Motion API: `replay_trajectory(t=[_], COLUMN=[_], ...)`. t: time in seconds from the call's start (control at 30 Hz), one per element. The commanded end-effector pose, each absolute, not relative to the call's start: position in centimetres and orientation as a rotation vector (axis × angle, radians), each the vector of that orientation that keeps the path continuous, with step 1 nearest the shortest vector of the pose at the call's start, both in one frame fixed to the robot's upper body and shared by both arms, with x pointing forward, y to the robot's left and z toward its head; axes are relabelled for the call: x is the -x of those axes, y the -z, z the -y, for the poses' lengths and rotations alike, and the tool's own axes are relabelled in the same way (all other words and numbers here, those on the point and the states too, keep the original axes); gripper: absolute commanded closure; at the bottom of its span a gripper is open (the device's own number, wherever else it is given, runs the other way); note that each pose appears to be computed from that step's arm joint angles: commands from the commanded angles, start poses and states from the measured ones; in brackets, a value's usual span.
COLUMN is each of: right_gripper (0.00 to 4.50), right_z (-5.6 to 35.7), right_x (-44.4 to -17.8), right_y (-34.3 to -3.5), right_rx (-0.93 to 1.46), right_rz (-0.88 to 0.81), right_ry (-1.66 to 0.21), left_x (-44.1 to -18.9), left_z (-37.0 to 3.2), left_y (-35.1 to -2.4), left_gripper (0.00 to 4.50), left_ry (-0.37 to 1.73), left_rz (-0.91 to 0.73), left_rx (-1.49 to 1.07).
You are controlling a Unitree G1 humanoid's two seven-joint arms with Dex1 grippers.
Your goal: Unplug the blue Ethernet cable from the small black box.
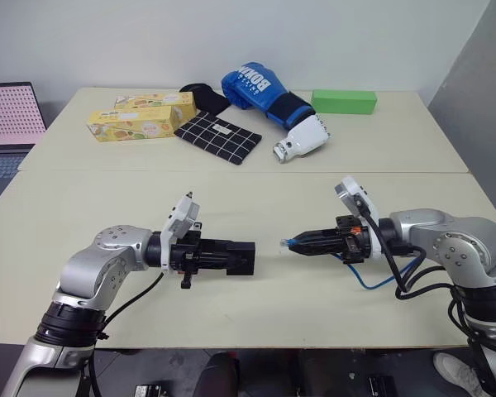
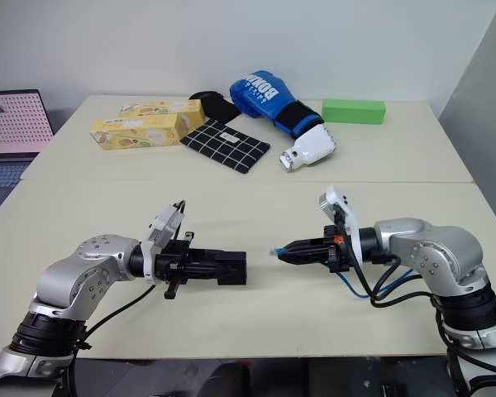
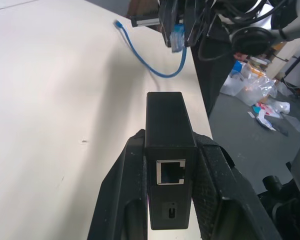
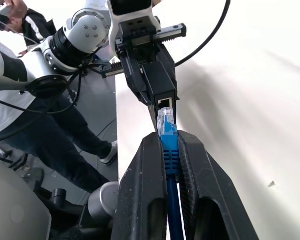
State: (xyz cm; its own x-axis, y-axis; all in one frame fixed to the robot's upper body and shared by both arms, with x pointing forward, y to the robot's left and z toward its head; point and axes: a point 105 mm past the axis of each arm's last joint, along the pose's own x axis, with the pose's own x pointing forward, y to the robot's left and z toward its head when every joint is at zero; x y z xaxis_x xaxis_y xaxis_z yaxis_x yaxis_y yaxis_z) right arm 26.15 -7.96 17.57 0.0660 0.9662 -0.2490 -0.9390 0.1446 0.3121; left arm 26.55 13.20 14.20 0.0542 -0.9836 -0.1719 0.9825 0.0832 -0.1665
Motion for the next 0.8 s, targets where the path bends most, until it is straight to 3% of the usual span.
replay_trajectory(t=[0.03, 0.2, 0.33, 0.53, 0.57, 0.8], right_gripper=[4.46, 4.46, 4.46, 4.46, 3.76, 2.17], right_z=[8.6, 10.8, 14.6, 15.8, 15.8, 15.8], right_x=[-27.1, -33.3, -39.4, -40.7, -40.6, -39.7], right_y=[-18.7, -18.3, -15.2, -11.2, -10.9, -11.7], right_rx=[-0.047, 0.077, 0.259, 0.265, 0.263, 0.211], right_rz=[-0.354, -0.188, -0.124, -0.187, -0.197, -0.198], right_ry=[-1.392, -1.056, -0.615, -0.505, -0.510, -0.567], left_x=[-26.8, -27.5, -28.0, -28.7, -28.8, -31.4], left_z=[-13.9, -14.5, -14.7, -14.7, -14.7, -16.3], left_y=[-15.2, -15.8, -15.8, -16.1, -16.1, -16.1], left_gripper=[3.71, 3.71, 3.71, 3.71, 3.71, 3.71], left_ry=[1.465, 1.380, 1.266, 1.171, 1.158, 0.943], left_rz=[-0.222, -0.186, -0.155, -0.135, -0.133, -0.107], left_rx=[-0.026, -0.001, -0.005, -0.010, -0.010, -0.041])
